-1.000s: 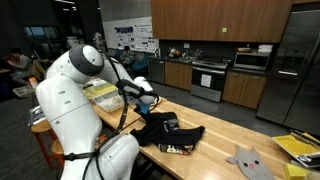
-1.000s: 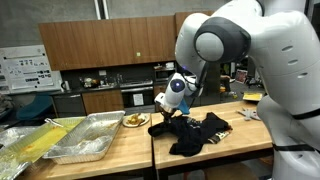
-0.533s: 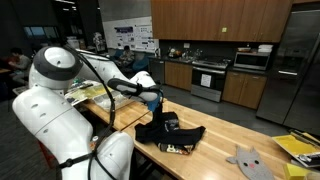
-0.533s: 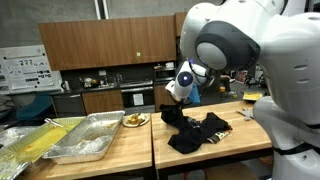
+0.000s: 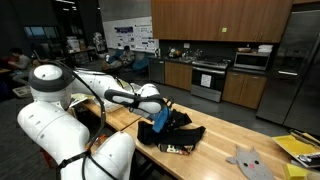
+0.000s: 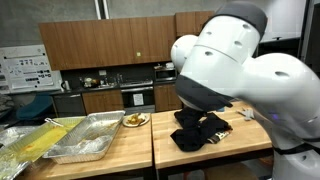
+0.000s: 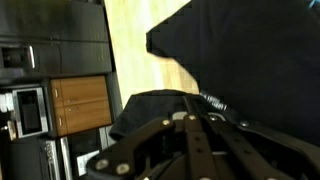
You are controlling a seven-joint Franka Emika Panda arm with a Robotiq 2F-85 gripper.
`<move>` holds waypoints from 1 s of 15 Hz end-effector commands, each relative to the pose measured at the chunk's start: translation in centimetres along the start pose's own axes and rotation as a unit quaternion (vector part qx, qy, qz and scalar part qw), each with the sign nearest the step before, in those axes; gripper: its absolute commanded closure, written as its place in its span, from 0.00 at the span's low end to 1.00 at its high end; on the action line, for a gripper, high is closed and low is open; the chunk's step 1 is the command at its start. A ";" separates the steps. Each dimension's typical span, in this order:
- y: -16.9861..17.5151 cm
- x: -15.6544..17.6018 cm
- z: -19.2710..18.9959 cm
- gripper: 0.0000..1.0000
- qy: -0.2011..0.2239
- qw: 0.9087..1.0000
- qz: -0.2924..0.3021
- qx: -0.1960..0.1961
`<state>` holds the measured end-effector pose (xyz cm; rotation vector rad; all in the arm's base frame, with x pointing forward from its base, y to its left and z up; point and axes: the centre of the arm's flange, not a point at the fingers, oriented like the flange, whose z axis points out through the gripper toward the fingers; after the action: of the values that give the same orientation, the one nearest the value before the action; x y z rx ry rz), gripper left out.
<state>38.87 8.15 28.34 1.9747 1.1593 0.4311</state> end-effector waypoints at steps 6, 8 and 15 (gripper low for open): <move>-1.7 -2.9 -0.9 0.57 -0.046 0.994 0.097 -0.029; -1.0 -0.4 -3.2 0.43 -0.011 0.993 0.098 -0.057; 0.6 7.4 -5.4 0.00 0.155 0.960 0.185 -0.141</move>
<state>37.84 16.14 32.16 1.9124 0.8986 0.8975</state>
